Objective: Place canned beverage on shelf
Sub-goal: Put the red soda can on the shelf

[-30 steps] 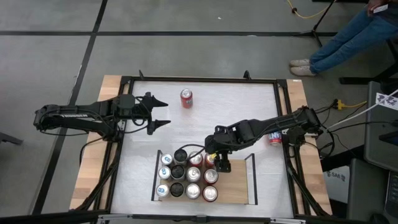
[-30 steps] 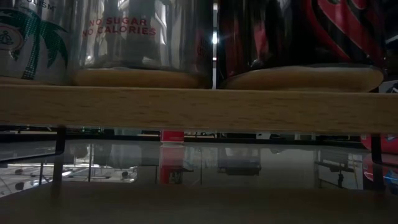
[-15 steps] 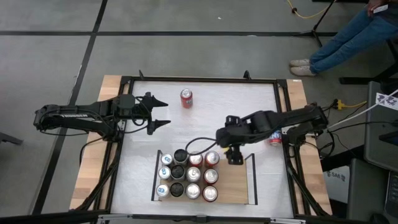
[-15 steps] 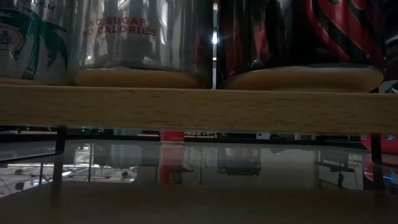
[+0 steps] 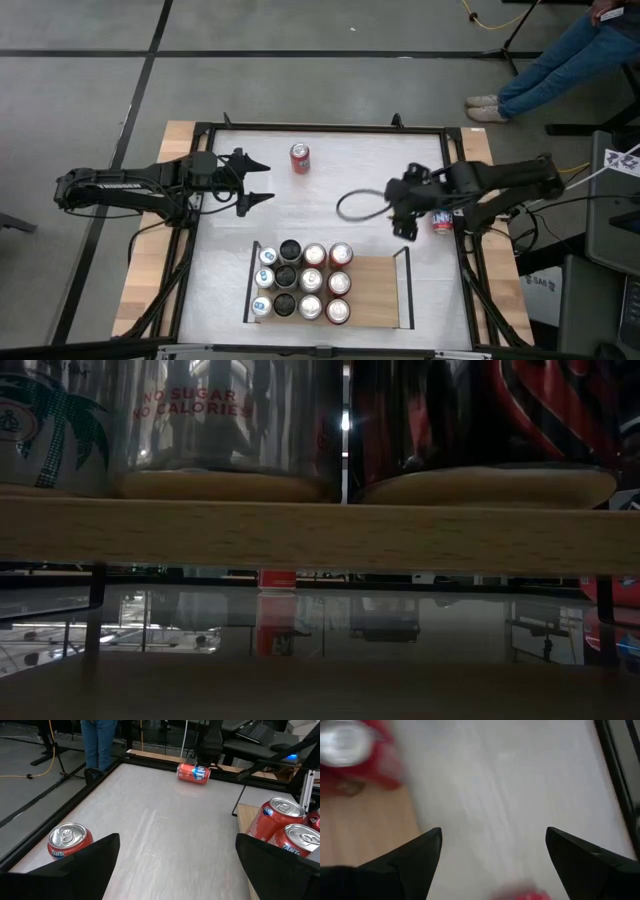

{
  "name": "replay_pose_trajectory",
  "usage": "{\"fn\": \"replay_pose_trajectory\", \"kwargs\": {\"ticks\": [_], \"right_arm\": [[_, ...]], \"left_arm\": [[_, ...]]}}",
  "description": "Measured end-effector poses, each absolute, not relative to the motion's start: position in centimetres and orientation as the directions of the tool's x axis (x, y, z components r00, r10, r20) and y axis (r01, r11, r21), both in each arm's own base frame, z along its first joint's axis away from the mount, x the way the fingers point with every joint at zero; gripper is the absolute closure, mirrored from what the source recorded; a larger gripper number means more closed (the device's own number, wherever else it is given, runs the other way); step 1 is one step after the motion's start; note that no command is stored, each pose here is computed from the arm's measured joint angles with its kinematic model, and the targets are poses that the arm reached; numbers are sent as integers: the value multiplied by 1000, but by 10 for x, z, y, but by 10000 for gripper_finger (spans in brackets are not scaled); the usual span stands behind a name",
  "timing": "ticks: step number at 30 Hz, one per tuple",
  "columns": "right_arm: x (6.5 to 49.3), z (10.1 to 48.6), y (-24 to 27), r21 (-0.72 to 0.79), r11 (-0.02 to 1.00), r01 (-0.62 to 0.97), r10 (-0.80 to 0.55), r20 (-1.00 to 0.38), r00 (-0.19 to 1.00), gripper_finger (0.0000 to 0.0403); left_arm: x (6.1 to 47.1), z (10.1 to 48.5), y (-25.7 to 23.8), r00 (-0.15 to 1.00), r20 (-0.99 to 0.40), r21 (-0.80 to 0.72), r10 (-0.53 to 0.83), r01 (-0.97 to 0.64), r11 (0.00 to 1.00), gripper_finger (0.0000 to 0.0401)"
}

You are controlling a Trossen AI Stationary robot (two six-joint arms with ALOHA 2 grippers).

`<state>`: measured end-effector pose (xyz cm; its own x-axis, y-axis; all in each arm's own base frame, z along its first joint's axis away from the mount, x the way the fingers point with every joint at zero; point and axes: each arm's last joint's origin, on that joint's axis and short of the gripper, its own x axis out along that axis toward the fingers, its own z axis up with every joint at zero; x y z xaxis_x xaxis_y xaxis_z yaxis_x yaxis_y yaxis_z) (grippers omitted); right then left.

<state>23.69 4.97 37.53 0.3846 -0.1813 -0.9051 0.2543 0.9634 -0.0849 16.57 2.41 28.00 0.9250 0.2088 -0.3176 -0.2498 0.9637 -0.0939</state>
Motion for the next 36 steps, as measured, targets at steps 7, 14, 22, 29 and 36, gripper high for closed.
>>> {"fn": "replay_pose_trajectory", "kwargs": {"ticks": [7,14,22,29,36], "right_arm": [[193,337,7,-44,813,580,-239,-934,264,59],[167,294,-20,-46,548,836,-242,-965,105,59],[155,252,-36,-133,391,911,-169,-983,-71,59],[141,226,-42,-198,309,930,-86,-980,-180,59],[140,225,-43,-223,276,935,-95,-974,-204,59]], "left_arm": [[166,280,24,925,-316,-94,209,-250,964,12],[166,280,24,926,-315,-94,209,-249,964,12],[166,280,24,926,-315,-94,209,-250,964,12],[166,280,24,926,-315,-94,209,-249,964,12],[166,280,24,926,-315,-94,209,-250,964,12]]}}
